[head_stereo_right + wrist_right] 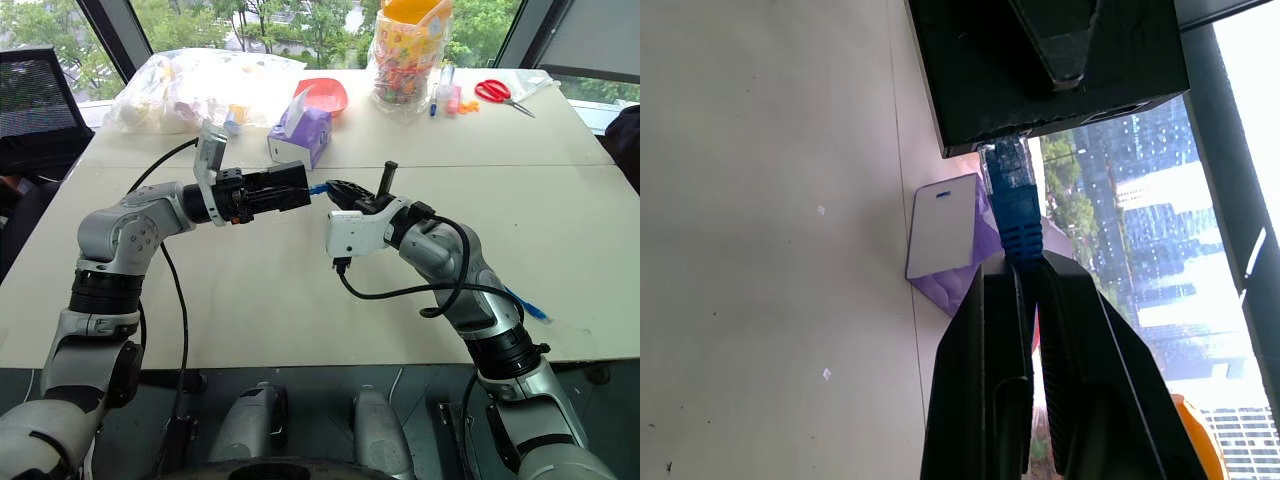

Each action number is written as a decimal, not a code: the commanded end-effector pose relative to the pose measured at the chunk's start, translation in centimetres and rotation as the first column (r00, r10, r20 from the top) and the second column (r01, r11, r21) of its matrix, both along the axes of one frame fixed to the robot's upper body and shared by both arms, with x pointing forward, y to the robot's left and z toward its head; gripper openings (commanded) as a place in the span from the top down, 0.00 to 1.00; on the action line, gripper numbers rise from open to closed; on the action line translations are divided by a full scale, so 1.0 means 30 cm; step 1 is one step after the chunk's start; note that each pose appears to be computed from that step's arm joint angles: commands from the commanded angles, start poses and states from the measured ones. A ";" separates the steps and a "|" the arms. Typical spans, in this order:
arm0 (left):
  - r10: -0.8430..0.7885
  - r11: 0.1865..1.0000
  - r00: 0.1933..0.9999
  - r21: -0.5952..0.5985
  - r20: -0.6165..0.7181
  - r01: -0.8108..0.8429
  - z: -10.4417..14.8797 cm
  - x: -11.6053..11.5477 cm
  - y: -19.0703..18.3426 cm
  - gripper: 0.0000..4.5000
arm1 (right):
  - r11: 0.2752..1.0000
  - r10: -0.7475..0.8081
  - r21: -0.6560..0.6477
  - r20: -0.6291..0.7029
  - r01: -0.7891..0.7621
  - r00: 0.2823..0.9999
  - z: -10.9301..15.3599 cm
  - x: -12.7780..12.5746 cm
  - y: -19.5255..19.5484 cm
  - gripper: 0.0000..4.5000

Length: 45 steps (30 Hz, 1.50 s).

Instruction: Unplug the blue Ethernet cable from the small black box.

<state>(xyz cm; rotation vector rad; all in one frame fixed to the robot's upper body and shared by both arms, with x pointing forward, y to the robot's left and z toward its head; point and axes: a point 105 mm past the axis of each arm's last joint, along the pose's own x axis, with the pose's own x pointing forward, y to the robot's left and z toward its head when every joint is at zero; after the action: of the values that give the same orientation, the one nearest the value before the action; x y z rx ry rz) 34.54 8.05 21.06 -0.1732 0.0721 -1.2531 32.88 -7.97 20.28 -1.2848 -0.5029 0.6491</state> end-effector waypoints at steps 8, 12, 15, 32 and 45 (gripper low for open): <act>0.002 0.999 0.999 0.052 0.040 -0.004 -0.001 -0.009 0.022 0.88 | 0.998 0.038 0.057 0.034 -0.040 0.999 0.079 -0.025 0.013 1.00; -0.031 0.998 0.999 0.053 0.023 0.030 -0.001 -0.019 0.027 0.88 | 0.987 0.097 0.137 -0.058 -0.088 0.994 0.096 -0.033 0.024 0.74; -0.062 0.994 0.996 0.094 0.061 0.056 -0.002 -0.025 0.030 0.88 | 0.982 0.164 0.139 -0.266 -0.131 0.950 0.070 -0.041 0.007 0.42; -0.283 0.956 0.950 0.115 0.128 0.270 0.089 -0.107 0.011 0.88 | 0.833 0.533 0.553 -0.801 -0.005 0.271 0.116 -0.117 -0.052 0.01; -0.306 0.949 0.942 0.117 0.134 0.292 0.100 -0.129 0.002 0.88 | 0.823 0.557 0.568 -0.805 -0.003 0.205 0.122 -0.107 -0.013 0.54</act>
<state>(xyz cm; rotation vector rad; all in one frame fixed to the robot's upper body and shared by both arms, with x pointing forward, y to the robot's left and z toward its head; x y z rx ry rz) 31.31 8.19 22.67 -0.0067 0.0847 -1.5342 30.15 -8.93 22.85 -0.1054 0.2269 1.3793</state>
